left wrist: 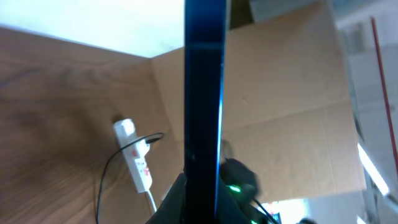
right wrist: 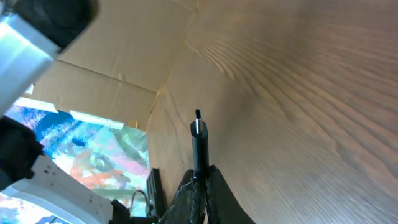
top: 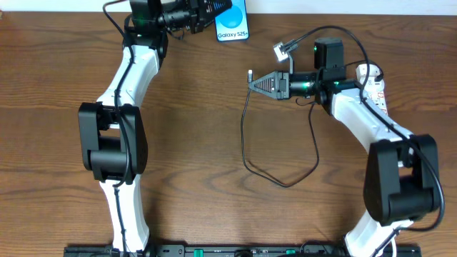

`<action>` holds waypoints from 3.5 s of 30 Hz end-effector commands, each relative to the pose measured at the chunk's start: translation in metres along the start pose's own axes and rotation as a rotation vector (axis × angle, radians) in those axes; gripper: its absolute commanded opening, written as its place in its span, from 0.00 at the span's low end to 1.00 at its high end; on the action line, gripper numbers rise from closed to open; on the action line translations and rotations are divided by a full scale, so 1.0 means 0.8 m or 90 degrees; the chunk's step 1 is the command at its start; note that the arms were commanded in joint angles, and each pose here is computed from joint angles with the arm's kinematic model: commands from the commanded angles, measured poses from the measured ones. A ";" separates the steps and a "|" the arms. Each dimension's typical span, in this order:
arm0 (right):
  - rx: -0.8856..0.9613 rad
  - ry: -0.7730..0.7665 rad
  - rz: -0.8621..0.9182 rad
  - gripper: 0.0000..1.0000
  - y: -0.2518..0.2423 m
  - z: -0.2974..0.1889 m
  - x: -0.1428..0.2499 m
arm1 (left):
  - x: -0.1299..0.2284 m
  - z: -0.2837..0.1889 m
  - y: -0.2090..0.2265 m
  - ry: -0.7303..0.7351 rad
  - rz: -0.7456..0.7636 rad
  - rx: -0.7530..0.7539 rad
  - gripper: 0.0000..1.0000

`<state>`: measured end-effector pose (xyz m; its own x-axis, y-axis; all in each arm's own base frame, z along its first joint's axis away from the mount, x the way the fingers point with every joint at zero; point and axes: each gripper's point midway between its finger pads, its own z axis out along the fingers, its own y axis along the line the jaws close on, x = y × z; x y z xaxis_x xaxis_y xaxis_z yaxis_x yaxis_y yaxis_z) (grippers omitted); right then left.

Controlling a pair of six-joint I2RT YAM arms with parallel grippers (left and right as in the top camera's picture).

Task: Plug charger to phone and switch on socket
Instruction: 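Lift the plug with the right gripper toward the phone's bottom edge, then align the plug tip under the phone's bottom port with the right gripper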

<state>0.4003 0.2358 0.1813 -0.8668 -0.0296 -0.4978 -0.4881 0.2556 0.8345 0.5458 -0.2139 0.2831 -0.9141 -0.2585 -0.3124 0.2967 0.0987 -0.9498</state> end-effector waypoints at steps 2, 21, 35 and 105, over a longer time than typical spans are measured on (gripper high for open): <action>0.008 -0.025 -0.058 0.01 0.045 -0.004 -0.025 | -0.009 0.001 -0.018 -0.022 0.069 -0.004 0.08; 0.019 -0.038 -0.043 0.01 0.053 -0.004 -0.039 | 0.053 0.031 -0.040 0.115 0.103 0.057 0.07; 0.032 -0.046 -0.031 0.01 0.049 -0.003 -0.042 | 0.060 0.030 -0.043 0.135 0.083 0.063 0.07; 0.005 -0.050 -0.030 0.01 0.061 -0.003 -0.047 | 0.058 0.030 -0.042 0.130 0.066 0.059 0.07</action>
<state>0.4051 0.2497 0.2278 -0.8423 0.0182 -0.5386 -0.5149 0.2680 0.8143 0.5068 -0.2547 0.2819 -0.9271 -0.0664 -0.3689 0.3669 0.0403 -0.9294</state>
